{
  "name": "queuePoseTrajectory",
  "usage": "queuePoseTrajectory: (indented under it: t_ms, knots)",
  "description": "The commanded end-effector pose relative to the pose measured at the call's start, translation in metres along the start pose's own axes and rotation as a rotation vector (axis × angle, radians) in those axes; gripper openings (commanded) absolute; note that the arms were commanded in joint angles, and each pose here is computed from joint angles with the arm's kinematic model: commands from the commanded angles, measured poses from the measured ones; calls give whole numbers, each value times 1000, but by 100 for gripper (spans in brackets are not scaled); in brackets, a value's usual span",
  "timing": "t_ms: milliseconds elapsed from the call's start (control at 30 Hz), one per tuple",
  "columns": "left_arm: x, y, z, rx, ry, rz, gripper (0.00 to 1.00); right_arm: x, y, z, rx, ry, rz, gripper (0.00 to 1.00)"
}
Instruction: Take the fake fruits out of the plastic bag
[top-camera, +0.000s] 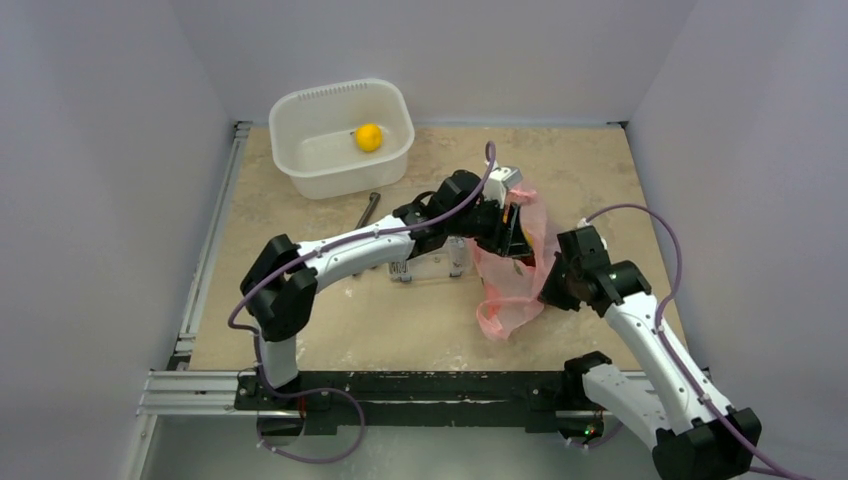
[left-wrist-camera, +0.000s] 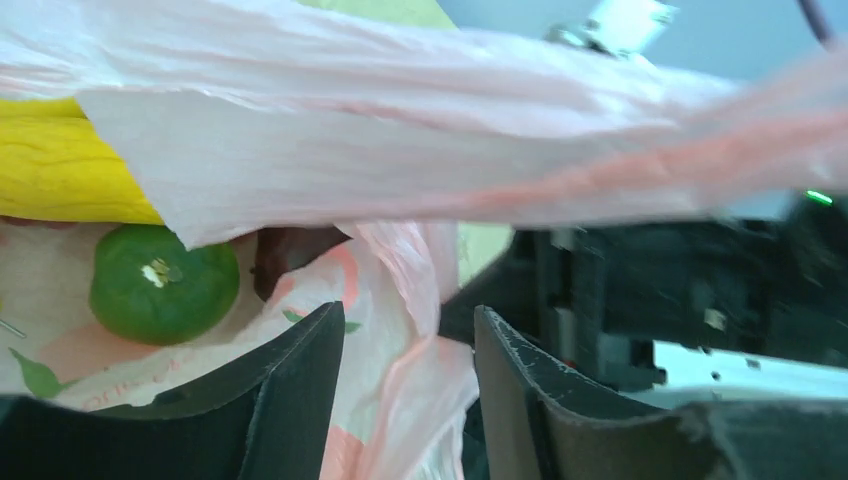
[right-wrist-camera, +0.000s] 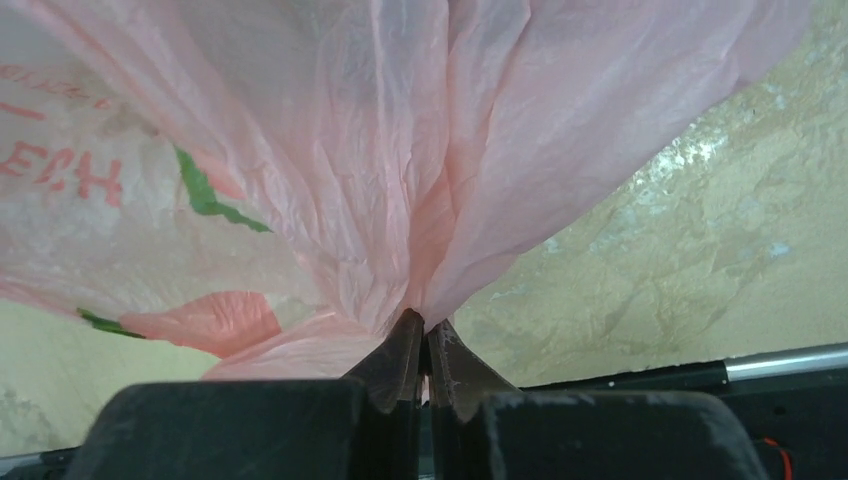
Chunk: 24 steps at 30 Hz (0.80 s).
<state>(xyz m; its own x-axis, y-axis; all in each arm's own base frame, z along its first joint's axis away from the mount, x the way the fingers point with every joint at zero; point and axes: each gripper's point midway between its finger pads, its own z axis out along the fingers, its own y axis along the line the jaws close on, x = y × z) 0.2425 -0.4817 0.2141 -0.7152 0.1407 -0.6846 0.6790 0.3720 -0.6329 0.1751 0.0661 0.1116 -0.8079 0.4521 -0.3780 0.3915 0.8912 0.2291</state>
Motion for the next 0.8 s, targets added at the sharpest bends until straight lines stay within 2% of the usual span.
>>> queuePoseTrajectory:
  t_ms: [0, 67, 200, 400, 567, 667, 767]
  knots:
    - [-7, 28, 16, -117, -31, 26, 44, -10, 16, -16, -114, -63, -29, 0]
    - [-6, 44, 17, -195, -37, 11, 33, -11, 15, -21, -117, -77, -25, 0]
    - [-1, 68, 15, -311, -55, -49, 32, -11, 14, -25, -125, -89, -26, 0]
    - [-1, 83, 27, -375, -97, -299, 65, -13, 16, -25, -135, -96, -27, 0]
    - [3, 101, 43, -428, -139, -514, 77, -18, 18, -30, -143, -118, -37, 0]
    - [1, 113, 45, -496, -179, -602, 83, -19, 19, -32, -151, -129, -43, 0]
    - [-7, 124, 45, -558, -237, -662, 85, -20, 18, -33, -152, -137, -49, 0]
